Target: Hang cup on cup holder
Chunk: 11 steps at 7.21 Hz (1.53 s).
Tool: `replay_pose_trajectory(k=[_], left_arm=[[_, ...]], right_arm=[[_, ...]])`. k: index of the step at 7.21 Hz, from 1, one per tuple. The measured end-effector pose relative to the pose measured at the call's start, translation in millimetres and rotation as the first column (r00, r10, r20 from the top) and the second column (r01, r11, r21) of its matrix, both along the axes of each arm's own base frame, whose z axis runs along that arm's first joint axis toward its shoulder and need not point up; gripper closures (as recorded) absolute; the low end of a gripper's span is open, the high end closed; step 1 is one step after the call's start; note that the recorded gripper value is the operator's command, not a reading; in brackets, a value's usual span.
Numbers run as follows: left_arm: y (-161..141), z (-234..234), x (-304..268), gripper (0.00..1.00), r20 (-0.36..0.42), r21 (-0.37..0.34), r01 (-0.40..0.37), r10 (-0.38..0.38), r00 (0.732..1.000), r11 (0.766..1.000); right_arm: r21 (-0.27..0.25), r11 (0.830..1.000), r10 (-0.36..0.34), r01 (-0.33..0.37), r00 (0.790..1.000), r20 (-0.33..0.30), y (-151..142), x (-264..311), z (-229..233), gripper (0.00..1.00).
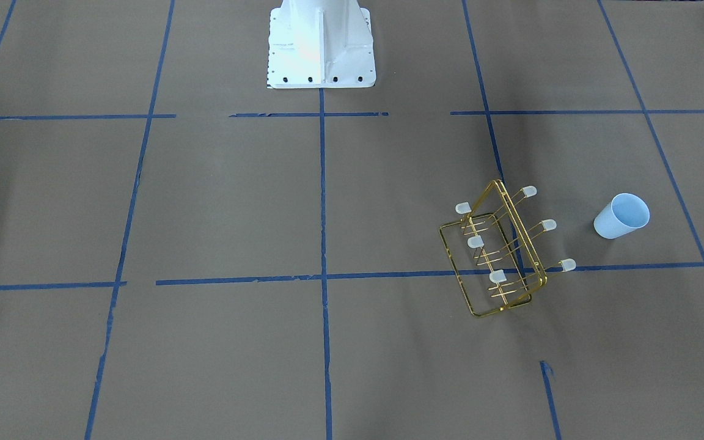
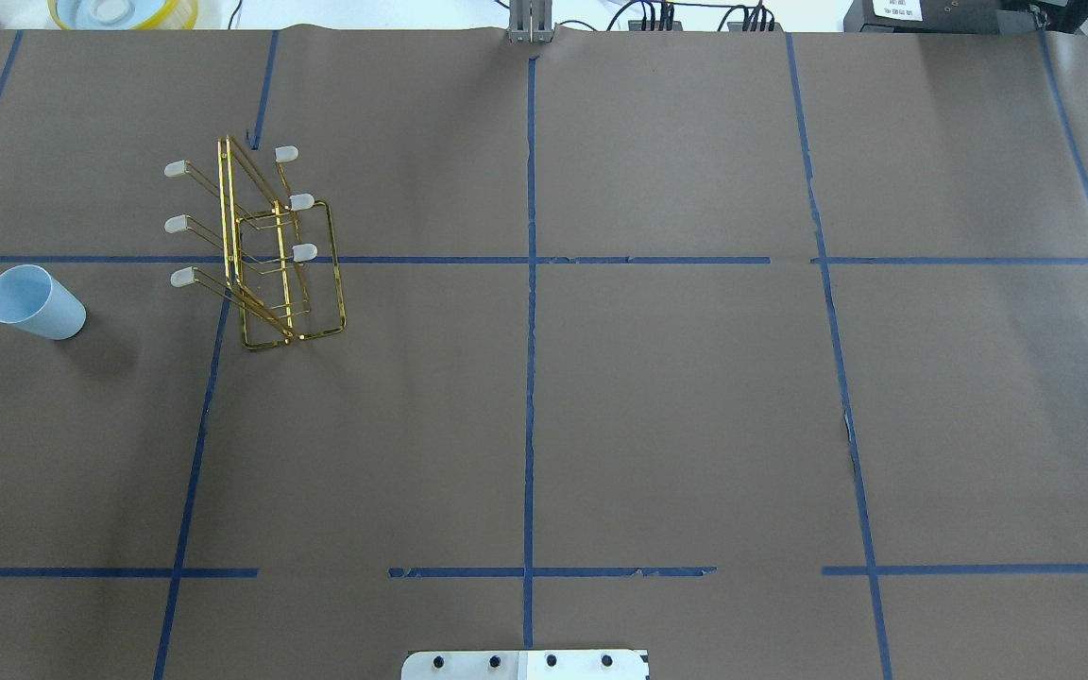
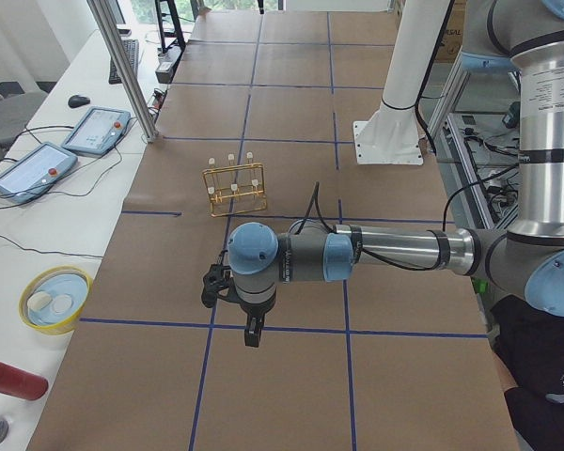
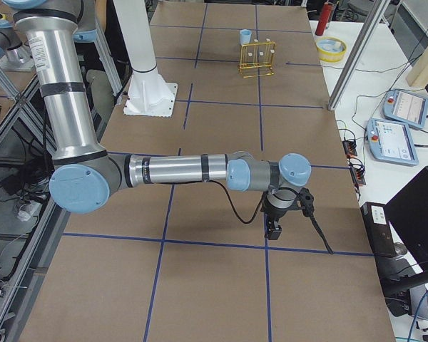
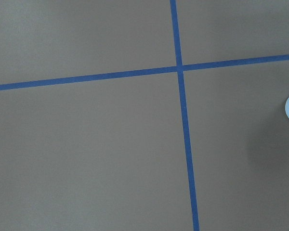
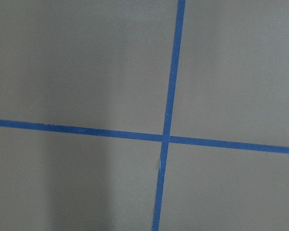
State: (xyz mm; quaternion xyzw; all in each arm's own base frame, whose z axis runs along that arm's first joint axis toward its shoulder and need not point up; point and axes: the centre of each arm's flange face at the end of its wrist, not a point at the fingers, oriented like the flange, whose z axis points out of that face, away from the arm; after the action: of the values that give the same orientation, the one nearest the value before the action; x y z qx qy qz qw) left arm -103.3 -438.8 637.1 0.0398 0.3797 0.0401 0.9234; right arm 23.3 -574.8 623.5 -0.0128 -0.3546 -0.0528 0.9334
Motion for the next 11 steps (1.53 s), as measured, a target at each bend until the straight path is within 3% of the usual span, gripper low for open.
replay_pose_trajectory(k=[6,11], left_arm=[[-2,1,0,0.0,-0.001,-0.007,0.005,-0.005,1.0,1.0],[-19,-14,-1,0.0,0.002,0.037,0.001,-0.001,1.0,0.999]], right_arm=[[0.0,1.0,0.0,0.0,1.0,0.0,0,0,0,0.0],[0.0,1.0,0.0,0.0,1.0,0.0,0,0,0,0.0]])
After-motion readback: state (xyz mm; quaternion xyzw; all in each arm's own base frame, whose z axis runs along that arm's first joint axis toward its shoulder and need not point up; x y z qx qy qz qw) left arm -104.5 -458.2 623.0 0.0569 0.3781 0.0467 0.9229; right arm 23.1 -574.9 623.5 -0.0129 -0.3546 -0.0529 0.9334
